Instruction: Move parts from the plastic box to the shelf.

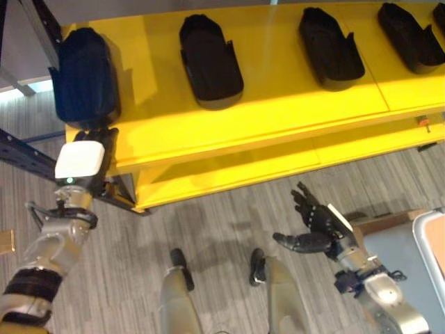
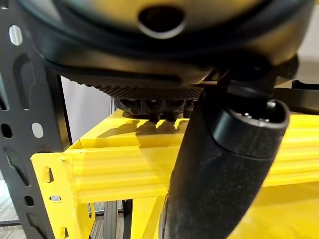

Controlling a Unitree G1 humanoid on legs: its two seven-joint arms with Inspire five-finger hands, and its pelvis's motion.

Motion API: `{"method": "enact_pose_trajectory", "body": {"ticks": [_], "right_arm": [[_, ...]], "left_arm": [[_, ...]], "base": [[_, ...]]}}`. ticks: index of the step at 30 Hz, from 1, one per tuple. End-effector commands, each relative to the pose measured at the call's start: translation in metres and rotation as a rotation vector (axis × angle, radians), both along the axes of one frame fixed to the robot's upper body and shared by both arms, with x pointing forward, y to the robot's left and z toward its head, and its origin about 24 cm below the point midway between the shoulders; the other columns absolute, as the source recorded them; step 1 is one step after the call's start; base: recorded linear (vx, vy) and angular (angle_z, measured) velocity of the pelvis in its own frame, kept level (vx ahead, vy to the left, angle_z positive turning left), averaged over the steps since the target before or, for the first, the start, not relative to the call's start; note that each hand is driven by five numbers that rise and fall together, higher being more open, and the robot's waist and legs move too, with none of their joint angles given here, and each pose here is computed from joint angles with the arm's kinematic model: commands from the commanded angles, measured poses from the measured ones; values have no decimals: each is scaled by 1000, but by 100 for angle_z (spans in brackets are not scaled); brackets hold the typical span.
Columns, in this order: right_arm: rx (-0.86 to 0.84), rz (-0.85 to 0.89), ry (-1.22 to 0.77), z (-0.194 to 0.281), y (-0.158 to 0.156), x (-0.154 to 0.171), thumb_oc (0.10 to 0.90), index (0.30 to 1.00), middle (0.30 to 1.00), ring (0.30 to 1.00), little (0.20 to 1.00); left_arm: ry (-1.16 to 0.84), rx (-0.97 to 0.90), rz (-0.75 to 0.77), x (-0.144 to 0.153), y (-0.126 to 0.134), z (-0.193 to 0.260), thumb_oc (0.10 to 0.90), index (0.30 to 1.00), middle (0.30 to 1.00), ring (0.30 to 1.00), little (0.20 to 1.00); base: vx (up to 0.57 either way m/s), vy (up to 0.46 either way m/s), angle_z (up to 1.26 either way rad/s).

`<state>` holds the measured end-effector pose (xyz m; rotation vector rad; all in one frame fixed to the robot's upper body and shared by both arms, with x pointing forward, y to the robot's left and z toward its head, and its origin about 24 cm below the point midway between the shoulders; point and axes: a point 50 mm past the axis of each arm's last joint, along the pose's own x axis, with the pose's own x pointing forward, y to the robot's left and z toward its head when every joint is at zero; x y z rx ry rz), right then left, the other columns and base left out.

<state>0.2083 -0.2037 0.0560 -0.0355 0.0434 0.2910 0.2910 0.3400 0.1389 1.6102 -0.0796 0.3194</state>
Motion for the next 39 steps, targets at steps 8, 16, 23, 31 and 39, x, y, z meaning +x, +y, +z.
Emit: {"method": "enact_pose_trajectory", "body": {"ticks": [8, 16, 23, 31, 39], "right_arm": [[-1, 12, -186, 34, -6, 5, 900, 1000, 1000, 1000, 1000], [-2, 16, -192, 36, -6, 5, 900, 1000, 1000, 1000, 1000], [-5, 17, -184, 34, -6, 4, 900, 1000, 1000, 1000, 1000], [-1, -4, -187, 31, -5, 8, 900, 1000, 1000, 1000, 1000], [-7, -13, -204, 30, -3, 13, 900, 1000, 1000, 1000, 1000]], "left_arm": [[-147, 109, -3, 9, 3, 45, 900, 1000, 1000, 1000, 1000], [-147, 104, -6, 11, 3, 46, 900, 1000, 1000, 1000, 1000], [-136, 97, -25, 11, -1, 42, 900, 1000, 1000, 1000, 1000], [-116, 3, -115, -2, -17, 21, 900, 1000, 1000, 1000, 1000], [-25, -444, -314, -48, -58, -27, 900, 1000, 1000, 1000, 1000]], "base": [[1, 0, -2], [0, 0, 0], [0, 0, 0], [3, -1, 0], [52, -10, 11]]}}
